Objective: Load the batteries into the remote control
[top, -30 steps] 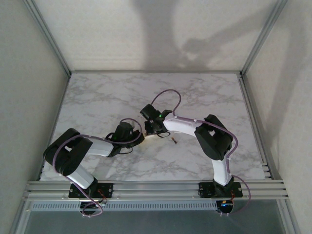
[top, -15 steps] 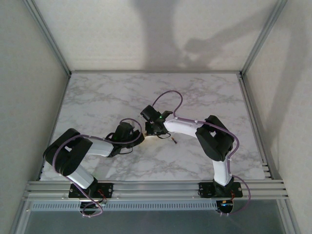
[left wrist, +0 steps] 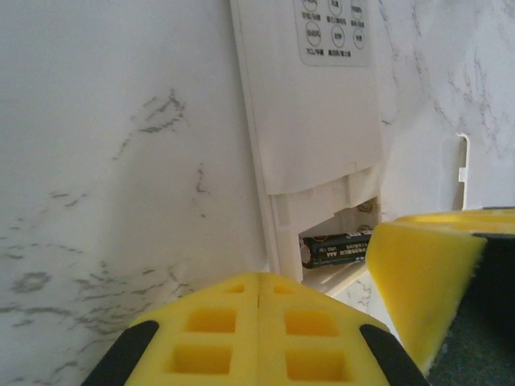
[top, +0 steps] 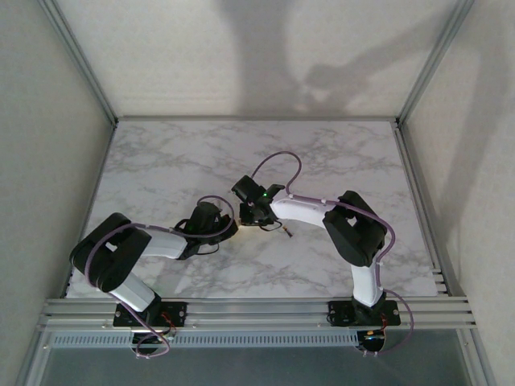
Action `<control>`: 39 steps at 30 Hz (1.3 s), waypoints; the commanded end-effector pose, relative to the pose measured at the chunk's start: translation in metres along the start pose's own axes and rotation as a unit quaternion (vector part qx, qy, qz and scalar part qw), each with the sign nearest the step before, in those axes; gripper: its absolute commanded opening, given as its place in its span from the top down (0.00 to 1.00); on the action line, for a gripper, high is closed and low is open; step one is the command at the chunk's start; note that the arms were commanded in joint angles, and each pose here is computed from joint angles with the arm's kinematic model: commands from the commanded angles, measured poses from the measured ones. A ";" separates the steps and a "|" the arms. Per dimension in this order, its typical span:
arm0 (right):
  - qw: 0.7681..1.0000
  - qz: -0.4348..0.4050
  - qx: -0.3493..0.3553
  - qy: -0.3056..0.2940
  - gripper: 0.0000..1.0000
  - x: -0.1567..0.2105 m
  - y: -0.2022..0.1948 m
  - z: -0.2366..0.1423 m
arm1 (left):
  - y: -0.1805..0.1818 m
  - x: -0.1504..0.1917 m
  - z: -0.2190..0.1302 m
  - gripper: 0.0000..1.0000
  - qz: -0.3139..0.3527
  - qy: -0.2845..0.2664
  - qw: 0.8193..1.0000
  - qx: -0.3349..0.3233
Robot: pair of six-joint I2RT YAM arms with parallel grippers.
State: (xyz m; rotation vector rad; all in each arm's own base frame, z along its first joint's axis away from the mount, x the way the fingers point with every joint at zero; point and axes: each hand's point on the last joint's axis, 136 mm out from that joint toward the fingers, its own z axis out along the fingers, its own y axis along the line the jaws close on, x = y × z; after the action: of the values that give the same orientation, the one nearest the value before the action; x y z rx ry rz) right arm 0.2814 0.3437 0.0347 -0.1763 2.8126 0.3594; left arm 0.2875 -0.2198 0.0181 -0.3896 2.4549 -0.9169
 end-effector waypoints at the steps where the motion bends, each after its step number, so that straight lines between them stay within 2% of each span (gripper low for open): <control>1: 1.000 0.017 -0.005 0.003 0.64 0.004 -0.003 -0.008 | 0.002 -0.007 -0.006 1.00 0.003 -0.018 1.000 -0.018; 13: 0.996 0.083 -0.038 0.000 0.65 -0.002 -0.010 -0.005 | 0.018 -0.041 -0.036 0.95 -0.004 -0.082 0.996 -0.044; 24: 0.993 0.097 -0.061 0.004 0.65 -0.009 -0.007 -0.002 | 0.017 -0.040 -0.030 0.95 -0.001 -0.072 0.997 -0.037; 29: 0.993 0.094 -0.068 0.010 0.71 -0.008 -0.003 0.001 | 0.017 -0.039 -0.029 0.95 0.000 -0.070 0.997 -0.035; 39: 0.993 0.095 -0.074 0.011 0.76 -0.009 0.000 0.002 | 0.015 -0.037 -0.030 0.96 -0.003 -0.068 0.997 -0.028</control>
State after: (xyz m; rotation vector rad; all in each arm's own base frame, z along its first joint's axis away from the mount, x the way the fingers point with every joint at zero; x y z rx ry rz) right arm 0.2910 0.3425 0.0361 0.0470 2.8229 0.5827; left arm 0.3033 -0.1795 0.0435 -0.4679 2.3567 -0.7962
